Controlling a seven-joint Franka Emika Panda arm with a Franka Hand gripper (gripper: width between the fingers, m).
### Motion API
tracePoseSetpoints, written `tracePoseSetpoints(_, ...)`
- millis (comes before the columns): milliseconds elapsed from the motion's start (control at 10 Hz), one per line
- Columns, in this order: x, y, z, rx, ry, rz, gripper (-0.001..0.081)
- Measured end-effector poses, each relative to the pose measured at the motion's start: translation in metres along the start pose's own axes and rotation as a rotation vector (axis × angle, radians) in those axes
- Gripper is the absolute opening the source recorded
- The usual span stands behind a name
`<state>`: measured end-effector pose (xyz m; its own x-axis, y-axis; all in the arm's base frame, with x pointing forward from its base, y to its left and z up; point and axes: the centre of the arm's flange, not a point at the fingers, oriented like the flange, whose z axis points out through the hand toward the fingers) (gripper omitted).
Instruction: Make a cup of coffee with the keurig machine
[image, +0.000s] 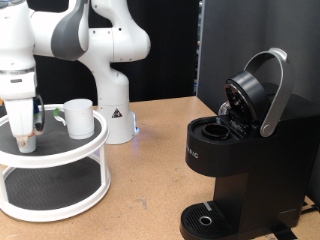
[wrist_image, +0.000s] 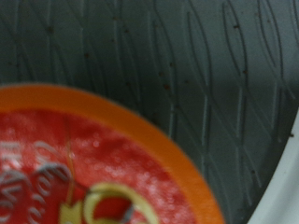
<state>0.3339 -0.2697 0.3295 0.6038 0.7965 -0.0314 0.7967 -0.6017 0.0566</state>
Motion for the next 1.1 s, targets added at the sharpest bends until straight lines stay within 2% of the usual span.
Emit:
tracePoseSetpoints(100, 0.0, 0.0, 0.0, 0.001, 0.001, 0.002, 0.0807)
tracePoseSetpoints(300, -0.002, 0.0, 0.001, 0.003, 0.014, 0.0, 0.0538)
tracePoseSetpoints(400, -0.003, 0.0, 0.001, 0.004, 0.02, -0.003, 0.0429)
tracePoseSetpoints(600, -0.005, 0.0, 0.0, 0.007, 0.033, -0.006, 0.0429)
tracePoseSetpoints(800, -0.008, -0.001, -0.008, 0.038, 0.049, -0.023, 0.0429)
tracePoseSetpoints(1100, -0.014, -0.001, -0.049, 0.088, 0.078, -0.066, 0.0429)
